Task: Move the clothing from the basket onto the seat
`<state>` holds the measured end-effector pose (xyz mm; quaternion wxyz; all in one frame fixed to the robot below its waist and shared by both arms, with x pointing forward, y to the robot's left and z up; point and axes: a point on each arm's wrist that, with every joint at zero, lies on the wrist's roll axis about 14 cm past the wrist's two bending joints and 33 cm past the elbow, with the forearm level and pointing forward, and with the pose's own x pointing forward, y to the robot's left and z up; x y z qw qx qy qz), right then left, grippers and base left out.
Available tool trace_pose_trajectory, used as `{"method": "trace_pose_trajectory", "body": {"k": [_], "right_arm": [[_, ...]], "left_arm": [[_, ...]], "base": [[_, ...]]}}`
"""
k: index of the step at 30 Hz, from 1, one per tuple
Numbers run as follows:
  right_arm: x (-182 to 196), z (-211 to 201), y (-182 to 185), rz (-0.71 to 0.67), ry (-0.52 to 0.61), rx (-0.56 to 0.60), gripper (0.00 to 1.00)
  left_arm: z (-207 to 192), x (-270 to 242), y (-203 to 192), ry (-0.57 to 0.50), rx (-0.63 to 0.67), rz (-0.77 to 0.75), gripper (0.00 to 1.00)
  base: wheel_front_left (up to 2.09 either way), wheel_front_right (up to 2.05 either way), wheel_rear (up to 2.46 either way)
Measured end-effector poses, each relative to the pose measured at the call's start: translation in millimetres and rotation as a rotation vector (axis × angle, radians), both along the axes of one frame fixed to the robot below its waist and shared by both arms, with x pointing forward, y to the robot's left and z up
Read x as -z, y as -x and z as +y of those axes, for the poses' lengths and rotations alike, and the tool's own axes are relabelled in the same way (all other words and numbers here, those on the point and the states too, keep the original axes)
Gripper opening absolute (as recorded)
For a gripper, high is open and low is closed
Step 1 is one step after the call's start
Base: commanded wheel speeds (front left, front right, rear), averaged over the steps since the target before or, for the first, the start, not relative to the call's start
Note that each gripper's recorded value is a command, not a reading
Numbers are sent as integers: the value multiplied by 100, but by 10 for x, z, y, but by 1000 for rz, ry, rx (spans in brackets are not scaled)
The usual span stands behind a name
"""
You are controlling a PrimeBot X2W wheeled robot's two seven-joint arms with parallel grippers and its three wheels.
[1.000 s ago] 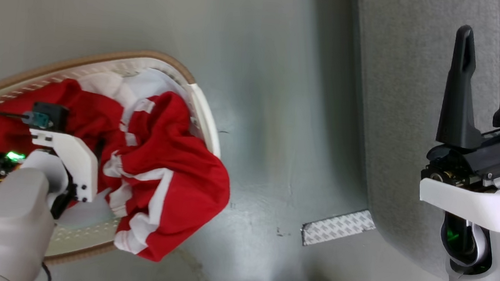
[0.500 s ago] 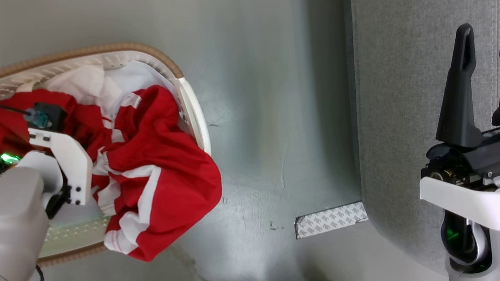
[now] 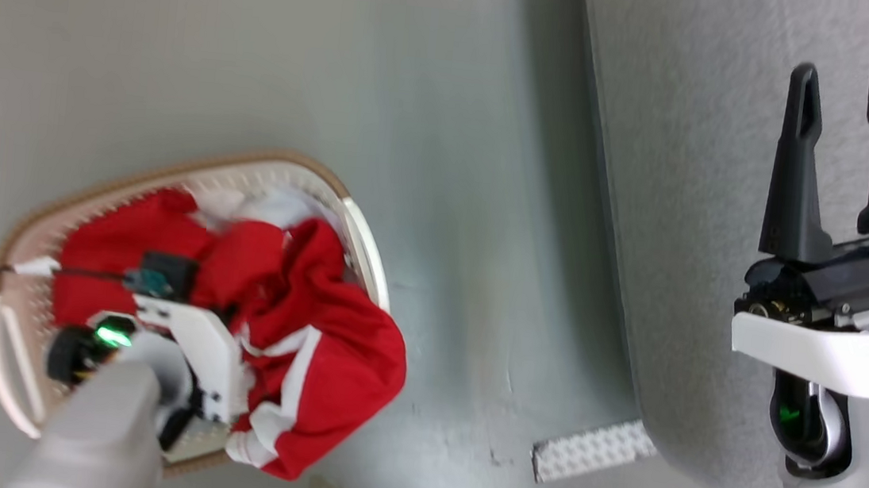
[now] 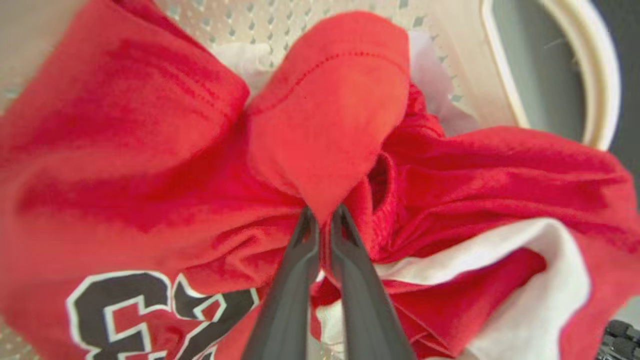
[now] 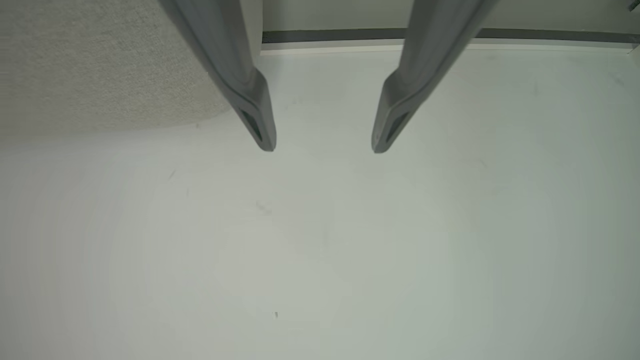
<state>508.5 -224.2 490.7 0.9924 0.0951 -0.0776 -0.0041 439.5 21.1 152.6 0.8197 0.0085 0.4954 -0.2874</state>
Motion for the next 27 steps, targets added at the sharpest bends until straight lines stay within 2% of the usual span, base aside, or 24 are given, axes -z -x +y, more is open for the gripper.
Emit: {"method": "trace_pose_trajectory", "body": {"k": [9, 23, 27], "right_arm": [[-351, 71, 321, -48, -11, -3, 100], [-763, 290, 840, -124, -75, -66, 100], [-807, 398, 1004, -131, -92, -97, 100]], "left_arm": [[-172, -916, -61, 140, -50, -205, 0], [46, -2363, -43, 315, -162, -545, 0], [54, -2869, -13, 395, -187, -652, 0]], "base": [[0, 0, 0], [0, 0, 0], [0, 0, 0]]}}
